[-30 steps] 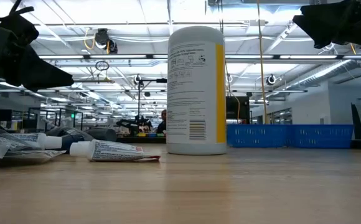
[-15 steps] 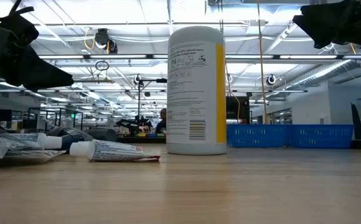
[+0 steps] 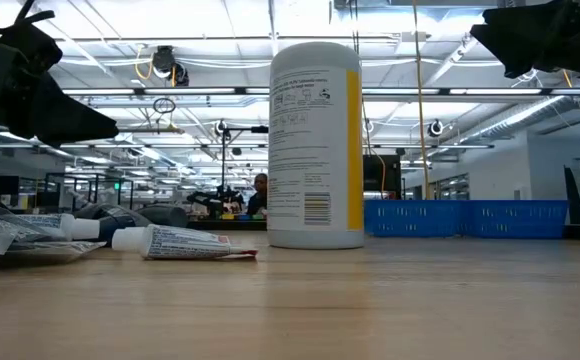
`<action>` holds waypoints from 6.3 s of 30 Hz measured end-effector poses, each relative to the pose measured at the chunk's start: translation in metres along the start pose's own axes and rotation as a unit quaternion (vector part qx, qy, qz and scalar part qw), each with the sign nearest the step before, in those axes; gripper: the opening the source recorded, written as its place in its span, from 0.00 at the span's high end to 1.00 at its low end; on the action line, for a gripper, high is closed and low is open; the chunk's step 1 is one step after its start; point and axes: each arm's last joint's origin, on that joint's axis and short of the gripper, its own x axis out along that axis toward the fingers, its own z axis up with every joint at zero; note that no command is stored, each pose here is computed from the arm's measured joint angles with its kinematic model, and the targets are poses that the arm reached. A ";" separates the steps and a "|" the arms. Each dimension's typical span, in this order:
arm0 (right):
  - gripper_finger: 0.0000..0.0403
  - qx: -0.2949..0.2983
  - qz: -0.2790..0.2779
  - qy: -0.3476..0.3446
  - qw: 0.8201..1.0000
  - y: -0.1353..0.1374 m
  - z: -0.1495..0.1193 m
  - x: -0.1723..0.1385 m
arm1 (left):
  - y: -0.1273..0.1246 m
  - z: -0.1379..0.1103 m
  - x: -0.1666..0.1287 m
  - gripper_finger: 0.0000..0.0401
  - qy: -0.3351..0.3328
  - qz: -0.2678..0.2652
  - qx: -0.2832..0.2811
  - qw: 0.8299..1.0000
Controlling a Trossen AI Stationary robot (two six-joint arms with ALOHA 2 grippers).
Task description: Pick & Place Travel size toiletries
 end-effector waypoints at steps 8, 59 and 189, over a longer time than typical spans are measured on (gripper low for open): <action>0.51 0.000 0.000 0.000 1.000 0.000 0.000 0.000 | 0.000 0.000 0.000 0.64 0.000 0.004 0.165 0.986; 0.51 0.141 0.002 0.010 0.990 0.001 -0.002 0.000 | 0.030 0.028 0.027 0.64 0.102 0.003 0.078 0.992; 0.51 0.132 0.005 0.035 0.991 0.003 -0.007 0.003 | 0.005 0.075 0.092 0.52 0.557 0.032 0.120 0.821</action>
